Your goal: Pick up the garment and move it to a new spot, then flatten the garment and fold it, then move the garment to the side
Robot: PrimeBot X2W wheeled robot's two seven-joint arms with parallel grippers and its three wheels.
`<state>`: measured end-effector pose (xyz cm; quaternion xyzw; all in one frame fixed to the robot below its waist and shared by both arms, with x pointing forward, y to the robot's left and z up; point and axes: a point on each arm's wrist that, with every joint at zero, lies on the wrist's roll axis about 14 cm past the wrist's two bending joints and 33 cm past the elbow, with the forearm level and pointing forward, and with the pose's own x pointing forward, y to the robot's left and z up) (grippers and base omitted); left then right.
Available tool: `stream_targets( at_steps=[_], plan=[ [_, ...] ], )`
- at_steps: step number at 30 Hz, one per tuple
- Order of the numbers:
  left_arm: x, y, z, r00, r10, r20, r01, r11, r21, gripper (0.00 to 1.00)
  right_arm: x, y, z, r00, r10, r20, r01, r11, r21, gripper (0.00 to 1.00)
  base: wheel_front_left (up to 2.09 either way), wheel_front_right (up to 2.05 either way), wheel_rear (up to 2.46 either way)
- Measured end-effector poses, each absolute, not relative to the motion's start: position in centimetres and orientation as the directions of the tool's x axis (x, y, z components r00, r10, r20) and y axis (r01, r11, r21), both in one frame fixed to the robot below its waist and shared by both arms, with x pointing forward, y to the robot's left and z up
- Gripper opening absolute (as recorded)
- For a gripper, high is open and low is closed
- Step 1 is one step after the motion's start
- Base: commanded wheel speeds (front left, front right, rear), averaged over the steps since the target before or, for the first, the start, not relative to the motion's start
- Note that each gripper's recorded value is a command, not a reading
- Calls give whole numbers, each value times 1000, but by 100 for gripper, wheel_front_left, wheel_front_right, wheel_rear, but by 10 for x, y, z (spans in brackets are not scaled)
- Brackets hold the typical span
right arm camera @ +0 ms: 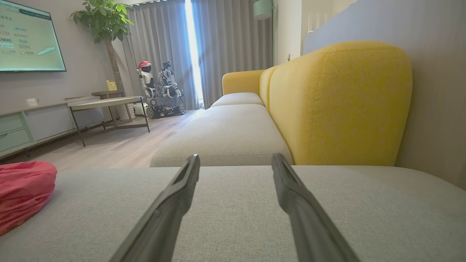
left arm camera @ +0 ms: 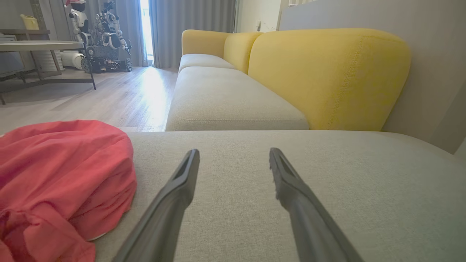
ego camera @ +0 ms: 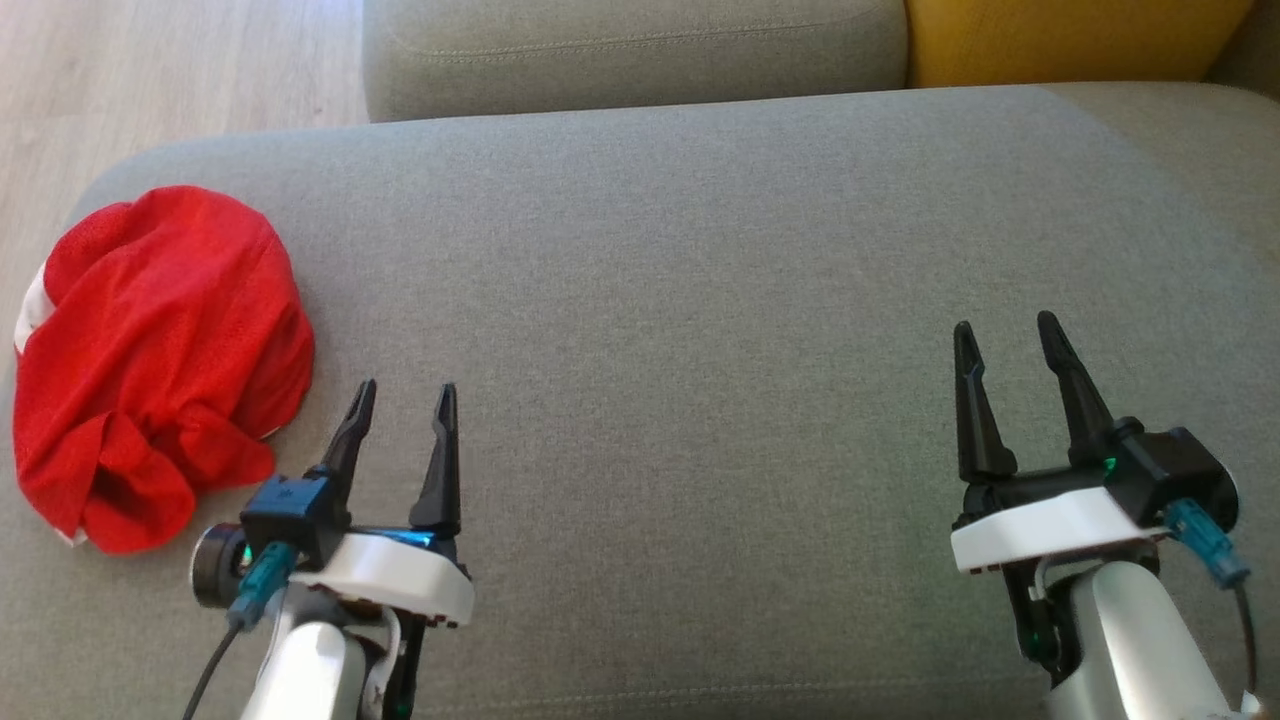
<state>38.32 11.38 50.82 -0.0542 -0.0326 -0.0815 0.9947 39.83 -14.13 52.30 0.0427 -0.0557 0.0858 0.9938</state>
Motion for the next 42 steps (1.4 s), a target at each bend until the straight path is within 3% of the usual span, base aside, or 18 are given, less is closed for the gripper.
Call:
stream_targets(
  at_steps=[18, 33, 42],
  plan=[
    [377, 127, 506, 990, -123, 65, 129, 986, -104, 100, 403, -124, 523, 969, 218, 118, -224, 973, 45, 100, 0, 0, 0],
    [342, 202, 509, 991, 112, 71, -105, 990, -97, 100, 415, -37, 525, 887, 444, 125, -451, 892, 35, 100, 0, 0, 0],
    [301, 243, 507, 963, 259, 68, -252, 963, -93, 100, 407, 26, 526, 796, 592, 129, -600, 799, 34, 100, 0, 0, 0]
  ],
)
